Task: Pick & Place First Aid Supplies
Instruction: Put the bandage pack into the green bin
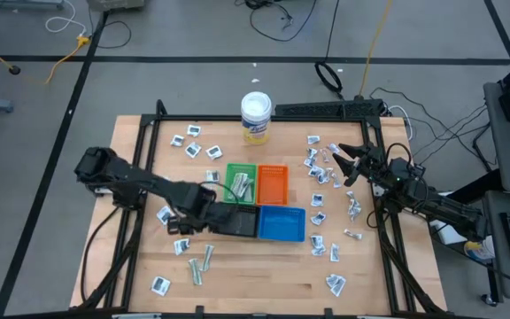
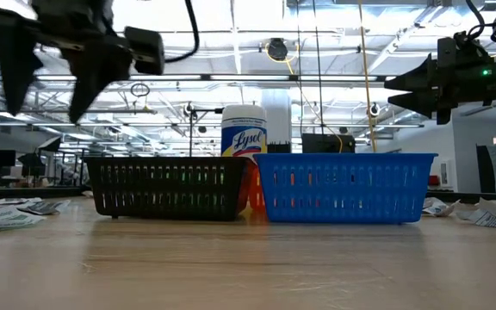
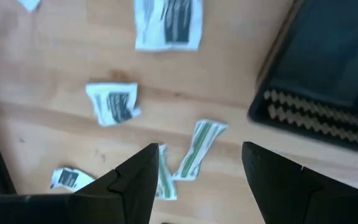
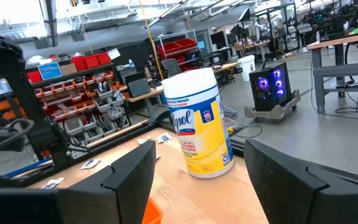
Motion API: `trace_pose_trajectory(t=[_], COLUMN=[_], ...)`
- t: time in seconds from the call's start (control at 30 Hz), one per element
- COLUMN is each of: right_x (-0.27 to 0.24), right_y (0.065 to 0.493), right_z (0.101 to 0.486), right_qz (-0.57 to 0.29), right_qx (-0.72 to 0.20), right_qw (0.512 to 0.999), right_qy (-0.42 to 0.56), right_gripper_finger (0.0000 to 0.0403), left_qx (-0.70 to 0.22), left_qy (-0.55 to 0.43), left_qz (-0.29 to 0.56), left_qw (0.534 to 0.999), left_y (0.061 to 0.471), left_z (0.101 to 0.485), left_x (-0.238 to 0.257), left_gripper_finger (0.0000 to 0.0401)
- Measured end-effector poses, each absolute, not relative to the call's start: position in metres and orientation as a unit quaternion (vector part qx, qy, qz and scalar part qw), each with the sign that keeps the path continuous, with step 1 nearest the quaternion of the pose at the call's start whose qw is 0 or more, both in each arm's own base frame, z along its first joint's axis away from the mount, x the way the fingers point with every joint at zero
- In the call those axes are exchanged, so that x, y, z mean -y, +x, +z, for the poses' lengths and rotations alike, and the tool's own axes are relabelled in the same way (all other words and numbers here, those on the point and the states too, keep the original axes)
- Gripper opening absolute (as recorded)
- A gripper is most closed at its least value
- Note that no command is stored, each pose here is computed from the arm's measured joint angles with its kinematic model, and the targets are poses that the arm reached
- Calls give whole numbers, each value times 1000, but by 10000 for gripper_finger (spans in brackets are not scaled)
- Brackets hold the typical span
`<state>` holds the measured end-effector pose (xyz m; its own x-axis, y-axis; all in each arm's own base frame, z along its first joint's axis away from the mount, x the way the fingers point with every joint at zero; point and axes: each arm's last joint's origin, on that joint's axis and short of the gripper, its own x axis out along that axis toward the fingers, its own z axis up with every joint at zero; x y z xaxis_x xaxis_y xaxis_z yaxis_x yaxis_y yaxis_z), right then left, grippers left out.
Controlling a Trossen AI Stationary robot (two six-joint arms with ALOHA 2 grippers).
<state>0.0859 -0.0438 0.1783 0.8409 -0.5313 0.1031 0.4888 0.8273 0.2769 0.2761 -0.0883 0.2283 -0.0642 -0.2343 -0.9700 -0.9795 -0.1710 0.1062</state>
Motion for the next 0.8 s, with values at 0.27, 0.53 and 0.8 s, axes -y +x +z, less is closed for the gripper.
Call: trace_pose_trajectory(t=[0.27, 0.53, 0.8], right_x=[44, 44, 44], right_y=[86, 86, 86], right_z=[178, 178, 178], right_qz=[-268, -268, -268], right_qx=[88, 88, 88], right_qw=[952, 952, 952], right_qy=[121, 121, 121], right_gripper_finger=[243, 242, 242], left_qx=[-531, -528, -533], left_qy=[-564, -565, -543], left_qz=[517, 523, 542], left_qw=[364, 359, 357], left_y=[261, 246, 248], left_z=[227, 227, 204], left_x=[126, 156, 176], left_gripper_finger=[237, 237, 237])
